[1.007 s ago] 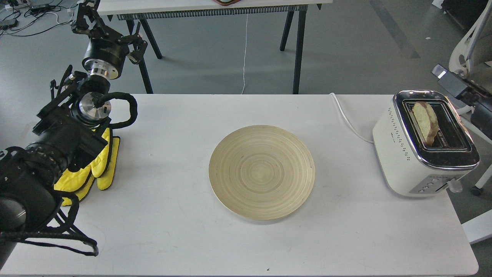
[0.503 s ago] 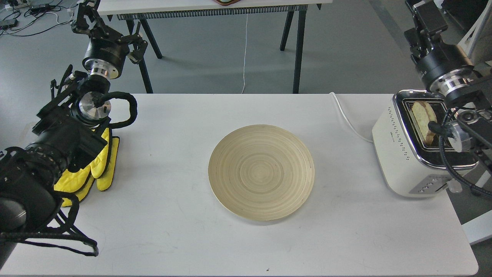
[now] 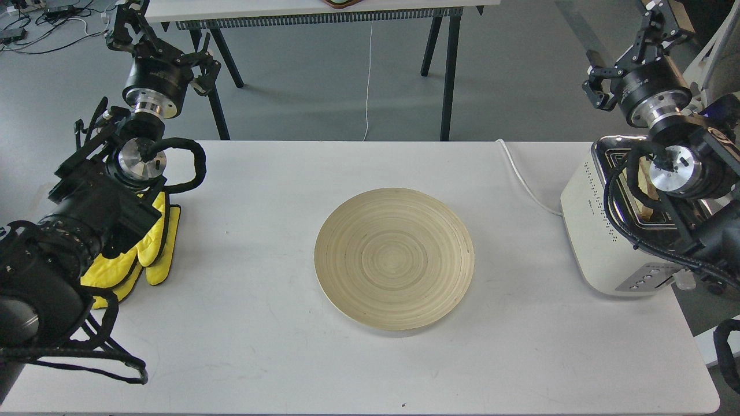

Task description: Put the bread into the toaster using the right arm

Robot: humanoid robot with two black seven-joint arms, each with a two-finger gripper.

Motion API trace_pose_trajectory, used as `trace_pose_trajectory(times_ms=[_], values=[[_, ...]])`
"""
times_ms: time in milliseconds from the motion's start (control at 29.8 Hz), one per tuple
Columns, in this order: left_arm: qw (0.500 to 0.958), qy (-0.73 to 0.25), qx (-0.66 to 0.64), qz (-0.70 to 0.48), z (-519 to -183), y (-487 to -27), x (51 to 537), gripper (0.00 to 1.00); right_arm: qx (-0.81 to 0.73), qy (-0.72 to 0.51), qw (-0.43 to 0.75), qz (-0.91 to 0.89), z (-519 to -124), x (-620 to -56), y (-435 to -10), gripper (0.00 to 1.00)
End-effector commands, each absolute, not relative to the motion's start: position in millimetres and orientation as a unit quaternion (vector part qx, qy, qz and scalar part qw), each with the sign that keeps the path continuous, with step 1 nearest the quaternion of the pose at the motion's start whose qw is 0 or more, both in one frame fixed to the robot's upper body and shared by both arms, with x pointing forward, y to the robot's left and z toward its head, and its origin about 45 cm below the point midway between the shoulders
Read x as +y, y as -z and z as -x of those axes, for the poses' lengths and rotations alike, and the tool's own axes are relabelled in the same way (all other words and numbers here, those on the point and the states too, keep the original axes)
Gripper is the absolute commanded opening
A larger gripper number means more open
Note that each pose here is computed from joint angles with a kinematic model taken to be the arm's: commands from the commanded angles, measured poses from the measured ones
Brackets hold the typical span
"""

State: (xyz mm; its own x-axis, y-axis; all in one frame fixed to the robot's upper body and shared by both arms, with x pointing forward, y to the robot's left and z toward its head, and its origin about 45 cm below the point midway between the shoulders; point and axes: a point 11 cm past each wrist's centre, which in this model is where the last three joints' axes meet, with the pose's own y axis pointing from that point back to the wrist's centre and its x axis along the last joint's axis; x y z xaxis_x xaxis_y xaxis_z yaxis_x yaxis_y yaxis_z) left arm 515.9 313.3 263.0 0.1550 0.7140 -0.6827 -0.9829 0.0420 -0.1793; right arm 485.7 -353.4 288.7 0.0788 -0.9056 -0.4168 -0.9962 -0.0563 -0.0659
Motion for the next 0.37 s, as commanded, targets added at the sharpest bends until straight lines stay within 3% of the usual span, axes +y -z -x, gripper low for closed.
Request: trace_pose_trajectory(times_ms=[0, 336], values=[[0.691, -0.614, 0.211, 0.318, -516, -264, 312, 1.00, 0.644, -0.185, 0.219, 0.710, -490, -355, -278, 0.99], [0.690, -0.614, 0.211, 0.319, -516, -264, 313, 1.00, 0.618, -0.212, 0.261, 0.710, -495, -345, -281, 0.99]])
